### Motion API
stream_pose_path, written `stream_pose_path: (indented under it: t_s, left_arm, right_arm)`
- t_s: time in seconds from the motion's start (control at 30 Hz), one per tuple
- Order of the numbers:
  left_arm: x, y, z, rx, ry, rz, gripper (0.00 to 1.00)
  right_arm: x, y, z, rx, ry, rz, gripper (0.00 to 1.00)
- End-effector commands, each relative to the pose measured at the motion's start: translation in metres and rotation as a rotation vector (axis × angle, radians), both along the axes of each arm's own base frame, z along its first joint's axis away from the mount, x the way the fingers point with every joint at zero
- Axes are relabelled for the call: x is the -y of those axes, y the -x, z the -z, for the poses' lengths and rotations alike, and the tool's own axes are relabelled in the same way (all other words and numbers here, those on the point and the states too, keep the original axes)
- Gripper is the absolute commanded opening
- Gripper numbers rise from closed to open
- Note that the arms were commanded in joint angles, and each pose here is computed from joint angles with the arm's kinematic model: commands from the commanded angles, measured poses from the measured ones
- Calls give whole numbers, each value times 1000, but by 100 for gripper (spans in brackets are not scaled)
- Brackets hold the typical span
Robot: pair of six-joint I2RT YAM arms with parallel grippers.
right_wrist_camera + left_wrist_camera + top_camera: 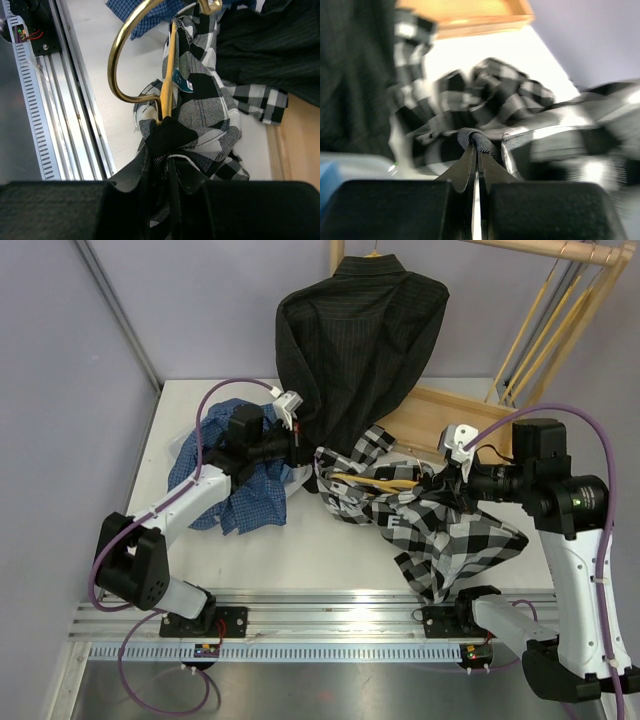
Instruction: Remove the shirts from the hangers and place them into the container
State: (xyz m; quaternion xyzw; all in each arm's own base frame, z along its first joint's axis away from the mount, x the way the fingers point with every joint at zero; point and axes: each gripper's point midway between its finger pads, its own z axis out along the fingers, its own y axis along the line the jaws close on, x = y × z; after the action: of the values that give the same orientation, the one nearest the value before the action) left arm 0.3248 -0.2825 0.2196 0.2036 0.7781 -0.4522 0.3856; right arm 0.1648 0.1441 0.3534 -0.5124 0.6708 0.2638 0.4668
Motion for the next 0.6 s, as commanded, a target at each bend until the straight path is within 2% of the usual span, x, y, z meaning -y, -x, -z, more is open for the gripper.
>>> stream_pose_path:
  t_s: [0.0, 0.2, 0.33, 0.37, 0.43, 0.57]
  left_arm:
    - [16, 20, -43, 125, 127, 159, 0]
    - [12, 6, -15, 44, 66, 79, 0]
    - [-9, -10, 38, -98, -107, -82, 0]
    - [-21, -21, 51, -95, -175, -165, 0]
    - [-34, -26, 73, -130, -251, -233, 0]
    - [-32, -28, 74, -134, -251, -226, 0]
  right_arm:
    - [0, -14, 3, 24, -7, 30, 0]
    - [-3, -8, -8, 51, -31, 9, 0]
    - [-1, 2, -46, 151, -77, 38, 0]
    - [0, 5, -55, 172, -86, 46, 0]
    - [4, 13, -78, 220, -96, 74, 0]
    - [14, 15, -100, 279, -86, 144, 0]
